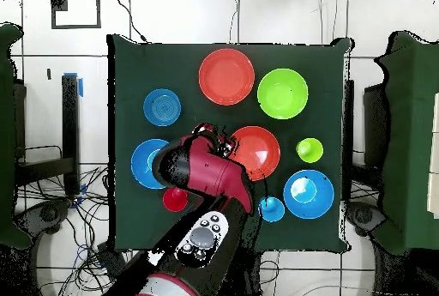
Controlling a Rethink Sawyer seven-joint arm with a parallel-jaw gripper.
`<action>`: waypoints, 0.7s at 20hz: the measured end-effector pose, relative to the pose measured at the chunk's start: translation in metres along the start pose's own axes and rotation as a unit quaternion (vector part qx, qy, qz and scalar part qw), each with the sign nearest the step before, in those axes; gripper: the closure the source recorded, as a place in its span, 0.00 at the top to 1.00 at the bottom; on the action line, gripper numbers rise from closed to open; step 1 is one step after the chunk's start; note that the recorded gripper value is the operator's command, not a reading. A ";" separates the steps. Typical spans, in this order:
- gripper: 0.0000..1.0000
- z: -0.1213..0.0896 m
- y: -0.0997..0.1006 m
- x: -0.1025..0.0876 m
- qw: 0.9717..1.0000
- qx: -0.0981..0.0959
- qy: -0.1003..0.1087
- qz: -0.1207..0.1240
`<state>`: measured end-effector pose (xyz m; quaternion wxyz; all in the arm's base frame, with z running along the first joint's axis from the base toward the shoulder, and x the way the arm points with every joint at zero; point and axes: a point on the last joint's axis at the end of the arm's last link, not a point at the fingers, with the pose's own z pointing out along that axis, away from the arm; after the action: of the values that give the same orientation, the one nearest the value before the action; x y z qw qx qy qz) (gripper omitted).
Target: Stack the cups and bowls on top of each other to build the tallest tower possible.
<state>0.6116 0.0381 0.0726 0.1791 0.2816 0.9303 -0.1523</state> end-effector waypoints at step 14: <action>1.00 0.023 0.035 -0.003 1.000 0.003 -0.012 -0.018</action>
<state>0.6401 0.0556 0.0474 0.1871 0.2639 0.9323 -0.1618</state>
